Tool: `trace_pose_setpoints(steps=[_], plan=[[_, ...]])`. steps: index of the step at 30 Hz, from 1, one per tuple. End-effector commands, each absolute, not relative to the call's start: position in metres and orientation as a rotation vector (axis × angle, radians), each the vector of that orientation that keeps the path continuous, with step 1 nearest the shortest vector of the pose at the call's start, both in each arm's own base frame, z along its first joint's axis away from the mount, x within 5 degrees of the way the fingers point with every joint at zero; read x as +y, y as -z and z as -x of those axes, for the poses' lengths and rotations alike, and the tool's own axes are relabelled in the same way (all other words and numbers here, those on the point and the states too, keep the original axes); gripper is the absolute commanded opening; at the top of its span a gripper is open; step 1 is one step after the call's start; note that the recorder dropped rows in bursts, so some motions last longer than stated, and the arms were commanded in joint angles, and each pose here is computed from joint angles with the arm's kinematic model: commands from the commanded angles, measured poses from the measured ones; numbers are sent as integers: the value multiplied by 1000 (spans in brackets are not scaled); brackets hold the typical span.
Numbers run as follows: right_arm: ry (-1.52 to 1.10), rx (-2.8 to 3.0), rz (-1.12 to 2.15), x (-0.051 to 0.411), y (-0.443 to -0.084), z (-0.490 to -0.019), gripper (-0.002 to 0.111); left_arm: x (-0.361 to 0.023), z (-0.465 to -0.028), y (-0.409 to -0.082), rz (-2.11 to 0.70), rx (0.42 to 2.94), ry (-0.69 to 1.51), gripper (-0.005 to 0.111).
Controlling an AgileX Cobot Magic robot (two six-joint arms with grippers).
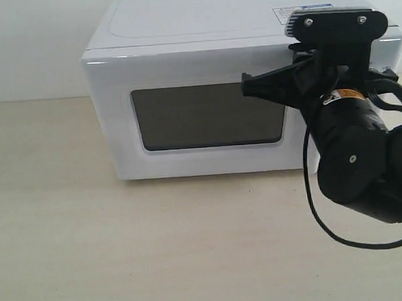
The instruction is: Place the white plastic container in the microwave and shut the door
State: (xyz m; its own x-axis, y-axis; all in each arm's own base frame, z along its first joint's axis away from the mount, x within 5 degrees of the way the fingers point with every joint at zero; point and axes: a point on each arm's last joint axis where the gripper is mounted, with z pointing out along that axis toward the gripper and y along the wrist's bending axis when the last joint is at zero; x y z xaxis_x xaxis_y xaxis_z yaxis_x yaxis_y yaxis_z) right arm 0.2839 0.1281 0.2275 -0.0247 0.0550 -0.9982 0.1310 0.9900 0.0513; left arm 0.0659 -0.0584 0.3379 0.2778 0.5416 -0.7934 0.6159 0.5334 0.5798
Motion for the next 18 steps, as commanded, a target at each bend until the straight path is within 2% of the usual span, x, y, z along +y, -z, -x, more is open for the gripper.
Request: trace_pose_setpoints(steps=[1,7,13,18], plan=[[66,1568,-113,127,-233,-287,0,-59,-65,-337,-1084,1376,91,4],[89,1636,-125,133,-229,-280,0,-59,-66,-338,-1077,1370,89,4],[162,1669,85,163,-257,-235,0,-59,-66,-339,-1065,1365,94,4],[192,1693,3,163,-272,-207,0,-59,-66,-338,-1069,1370,95,4]])
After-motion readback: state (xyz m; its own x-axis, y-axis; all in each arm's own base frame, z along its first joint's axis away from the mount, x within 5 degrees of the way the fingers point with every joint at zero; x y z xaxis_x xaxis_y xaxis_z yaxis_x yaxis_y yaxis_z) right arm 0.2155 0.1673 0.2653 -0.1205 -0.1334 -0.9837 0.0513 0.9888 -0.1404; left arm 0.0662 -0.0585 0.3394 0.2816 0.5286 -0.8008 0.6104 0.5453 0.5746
